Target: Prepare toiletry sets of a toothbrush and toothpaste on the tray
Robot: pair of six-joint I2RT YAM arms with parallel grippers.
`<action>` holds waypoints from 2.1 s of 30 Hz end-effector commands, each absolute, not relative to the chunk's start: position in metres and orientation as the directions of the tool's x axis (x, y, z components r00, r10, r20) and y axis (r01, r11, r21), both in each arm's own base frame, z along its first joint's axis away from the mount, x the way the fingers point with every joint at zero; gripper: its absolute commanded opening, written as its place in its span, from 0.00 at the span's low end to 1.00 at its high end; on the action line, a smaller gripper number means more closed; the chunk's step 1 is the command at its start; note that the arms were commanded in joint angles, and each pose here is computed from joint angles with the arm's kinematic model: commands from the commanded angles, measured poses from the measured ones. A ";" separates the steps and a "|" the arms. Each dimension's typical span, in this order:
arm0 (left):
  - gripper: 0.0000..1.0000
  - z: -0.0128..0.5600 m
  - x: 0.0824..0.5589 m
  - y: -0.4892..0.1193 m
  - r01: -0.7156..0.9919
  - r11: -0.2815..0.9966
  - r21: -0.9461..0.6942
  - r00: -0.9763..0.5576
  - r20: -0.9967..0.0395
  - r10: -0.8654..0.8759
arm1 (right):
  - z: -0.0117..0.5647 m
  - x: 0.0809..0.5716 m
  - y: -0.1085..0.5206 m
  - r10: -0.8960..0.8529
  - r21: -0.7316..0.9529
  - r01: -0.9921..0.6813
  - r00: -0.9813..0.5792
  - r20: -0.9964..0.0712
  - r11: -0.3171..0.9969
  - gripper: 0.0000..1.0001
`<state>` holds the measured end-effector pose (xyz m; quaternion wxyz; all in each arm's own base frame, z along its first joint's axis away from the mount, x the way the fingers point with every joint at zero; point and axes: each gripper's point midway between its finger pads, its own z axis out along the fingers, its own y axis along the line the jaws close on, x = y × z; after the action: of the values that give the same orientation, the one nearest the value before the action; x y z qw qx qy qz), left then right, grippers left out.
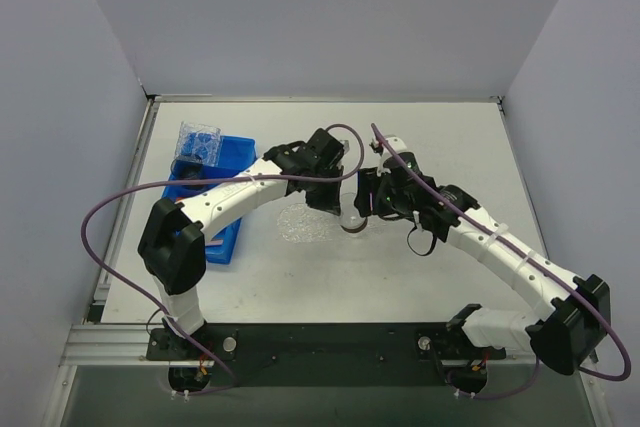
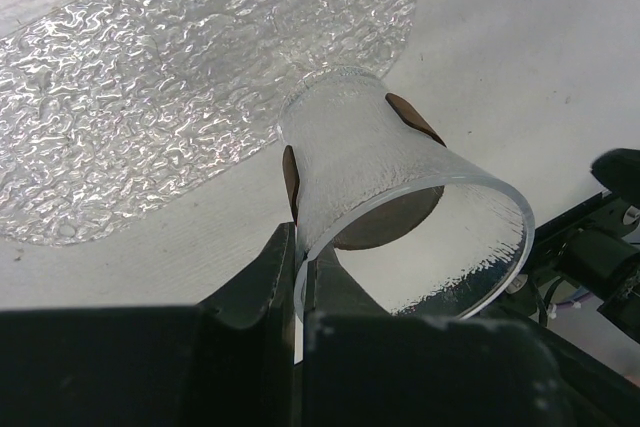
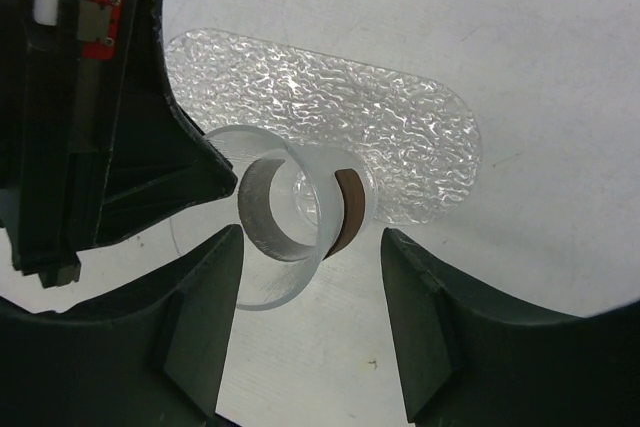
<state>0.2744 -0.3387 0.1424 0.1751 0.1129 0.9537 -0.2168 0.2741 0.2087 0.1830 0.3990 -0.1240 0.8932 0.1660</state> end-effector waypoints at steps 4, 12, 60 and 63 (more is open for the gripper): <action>0.00 0.190 0.277 -0.359 0.370 0.823 -0.430 -0.860 -0.494 0.128 | 0.175 0.274 0.213 -0.133 0.179 -0.363 -0.688 -0.713 0.914 0.48; 0.00 0.195 0.275 -0.358 0.363 0.826 -0.432 -0.857 -0.504 0.112 | 0.162 0.274 0.201 -0.147 0.129 -0.330 -0.693 -0.706 0.935 0.33; 0.63 0.243 0.298 -0.298 0.295 0.845 -0.446 -0.688 -0.713 -0.136 | 0.154 0.297 0.169 0.095 0.238 -0.147 -0.628 -0.772 0.960 0.00; 0.64 0.244 0.301 -0.278 0.252 0.857 -0.450 -0.657 -0.729 -0.190 | 0.152 0.303 0.168 0.091 0.225 -0.143 -0.618 -0.781 0.964 0.00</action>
<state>0.2826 -0.3023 0.2113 0.3390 0.0658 0.9010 -0.2625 0.2796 0.1655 0.1238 0.3731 -0.0382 0.9195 0.1177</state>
